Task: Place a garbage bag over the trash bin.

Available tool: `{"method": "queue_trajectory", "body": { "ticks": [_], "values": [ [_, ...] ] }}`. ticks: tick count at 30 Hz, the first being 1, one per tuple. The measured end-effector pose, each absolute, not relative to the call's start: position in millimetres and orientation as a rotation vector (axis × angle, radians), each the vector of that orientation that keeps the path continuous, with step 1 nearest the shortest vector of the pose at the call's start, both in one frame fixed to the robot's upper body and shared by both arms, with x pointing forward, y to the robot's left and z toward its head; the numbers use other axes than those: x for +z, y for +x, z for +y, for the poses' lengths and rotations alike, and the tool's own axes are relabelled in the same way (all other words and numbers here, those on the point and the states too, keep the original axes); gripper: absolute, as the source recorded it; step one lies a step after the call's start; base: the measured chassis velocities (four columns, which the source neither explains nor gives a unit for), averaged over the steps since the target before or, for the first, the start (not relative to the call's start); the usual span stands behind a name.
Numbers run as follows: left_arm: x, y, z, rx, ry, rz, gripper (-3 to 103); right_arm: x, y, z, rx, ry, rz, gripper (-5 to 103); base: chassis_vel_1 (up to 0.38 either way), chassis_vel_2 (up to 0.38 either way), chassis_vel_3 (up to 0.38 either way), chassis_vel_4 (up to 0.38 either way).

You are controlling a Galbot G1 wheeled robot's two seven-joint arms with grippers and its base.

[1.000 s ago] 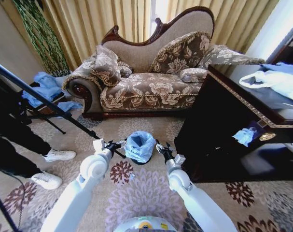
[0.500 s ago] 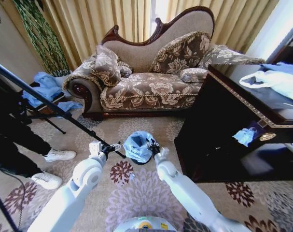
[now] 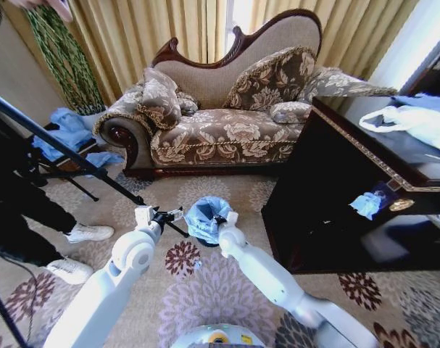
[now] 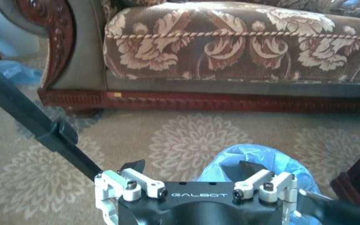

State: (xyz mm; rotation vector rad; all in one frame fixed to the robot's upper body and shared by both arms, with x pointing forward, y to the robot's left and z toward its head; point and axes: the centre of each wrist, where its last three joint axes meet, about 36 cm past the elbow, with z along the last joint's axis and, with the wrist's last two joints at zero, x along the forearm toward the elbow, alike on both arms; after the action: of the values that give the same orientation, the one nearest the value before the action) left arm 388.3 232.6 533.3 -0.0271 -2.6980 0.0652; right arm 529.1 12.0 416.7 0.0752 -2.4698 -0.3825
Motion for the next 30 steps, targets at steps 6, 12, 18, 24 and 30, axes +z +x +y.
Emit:
{"method": "queue_trajectory", "body": {
  "ticks": [6,12,18,24,30],
  "values": [
    [529,387,233,0.068,-0.018,-2.685,100,427,549,34,-0.359,-0.002,-2.423,0,0.0,0.0,0.0,0.0],
    [531,388,232,0.081,-0.019,-2.695,100,427,575,45,-0.336,-0.071,-2.395,0,0.0,0.0,0.0,0.0],
    [530,388,227,0.105,-0.023,-2.701,100,400,609,31,-0.258,-0.21,-2.373,0,0.0,0.0,0.0,0.0],
    [528,385,225,0.127,-0.024,-2.715,100,381,633,7,-0.192,-0.301,-2.373,0,0.0,0.0,0.0,0.0],
    [530,386,225,0.135,-0.017,-2.735,100,371,625,10,-0.174,-0.304,-2.357,0,0.0,0.0,0.0,0.0]
  ]
}}
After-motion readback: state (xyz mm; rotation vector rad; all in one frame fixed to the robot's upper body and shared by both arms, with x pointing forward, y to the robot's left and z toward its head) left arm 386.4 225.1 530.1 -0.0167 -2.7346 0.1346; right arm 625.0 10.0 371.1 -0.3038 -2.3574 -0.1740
